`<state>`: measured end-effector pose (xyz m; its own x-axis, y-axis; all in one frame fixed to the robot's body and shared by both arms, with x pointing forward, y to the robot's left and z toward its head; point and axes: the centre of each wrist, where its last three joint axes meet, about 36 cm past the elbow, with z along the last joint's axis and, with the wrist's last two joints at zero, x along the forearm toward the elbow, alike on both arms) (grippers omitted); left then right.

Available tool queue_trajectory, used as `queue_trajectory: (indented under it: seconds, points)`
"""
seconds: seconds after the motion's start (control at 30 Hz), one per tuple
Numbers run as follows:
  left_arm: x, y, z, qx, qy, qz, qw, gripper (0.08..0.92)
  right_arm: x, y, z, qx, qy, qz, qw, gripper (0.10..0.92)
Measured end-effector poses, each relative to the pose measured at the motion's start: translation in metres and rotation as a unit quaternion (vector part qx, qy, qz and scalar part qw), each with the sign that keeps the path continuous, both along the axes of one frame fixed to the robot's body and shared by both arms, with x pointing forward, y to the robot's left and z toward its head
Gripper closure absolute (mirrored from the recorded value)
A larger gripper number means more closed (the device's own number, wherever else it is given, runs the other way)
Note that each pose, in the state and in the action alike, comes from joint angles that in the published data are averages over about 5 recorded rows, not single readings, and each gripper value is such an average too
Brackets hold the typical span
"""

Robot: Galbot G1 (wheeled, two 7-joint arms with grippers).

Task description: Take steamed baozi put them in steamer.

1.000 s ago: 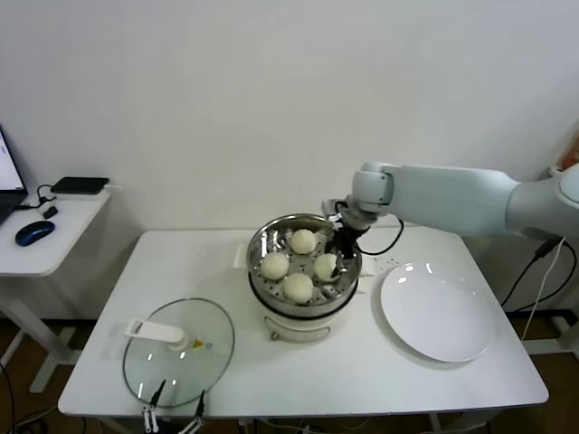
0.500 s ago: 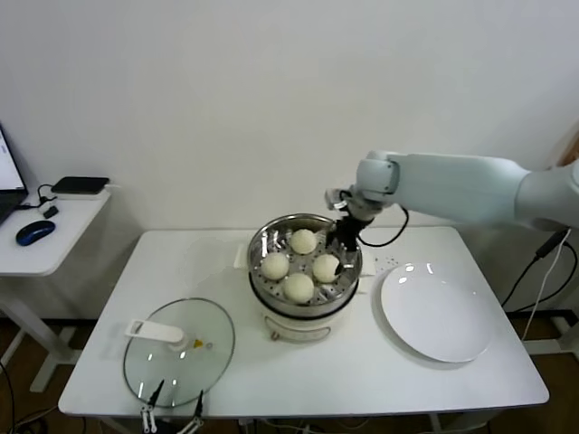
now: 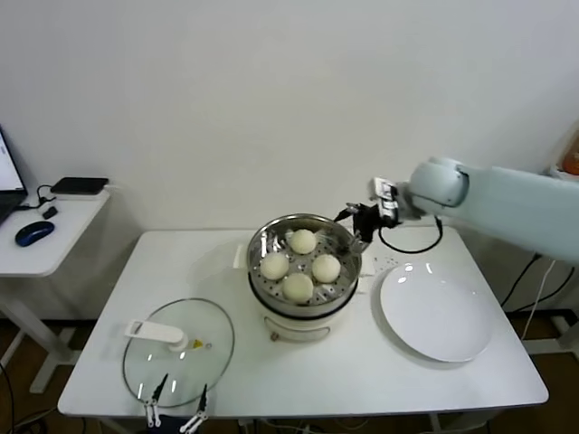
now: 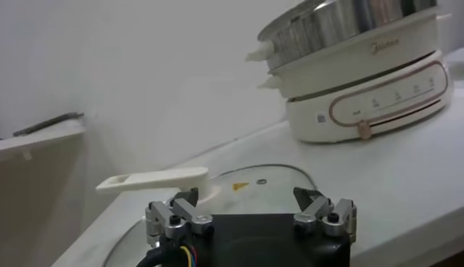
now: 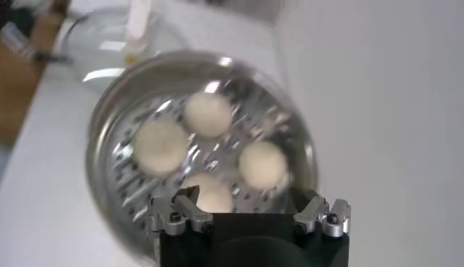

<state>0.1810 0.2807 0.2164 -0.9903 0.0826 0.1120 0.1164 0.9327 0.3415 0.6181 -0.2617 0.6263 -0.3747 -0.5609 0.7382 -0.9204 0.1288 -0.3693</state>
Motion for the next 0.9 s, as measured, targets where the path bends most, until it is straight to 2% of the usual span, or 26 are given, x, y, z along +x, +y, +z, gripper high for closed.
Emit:
queue_trajectory:
  seconds: [0.2,0.47,0.67,0.9]
  points:
    - [0.003,-0.002,-0.002,0.000,0.001,-0.003,1.000,0.177,-0.049,-0.030,-0.044,0.122,-0.051,-0.069,0.989,0.200]
    - [0.002,-0.010,-0.007,-0.005,0.002,-0.006,1.000,0.177,-0.105,-0.055,-0.083,0.227,-0.111,-0.132,0.958,0.200]
    - [-0.001,-0.013,-0.009,-0.008,0.002,-0.004,1.000,0.177,-0.137,-0.059,-0.115,0.319,-0.152,-0.158,0.922,0.200]
    - [0.000,-0.013,-0.010,-0.009,0.000,-0.004,1.000,0.177,-0.195,-0.076,-0.192,0.402,-0.155,-0.233,0.871,0.200]
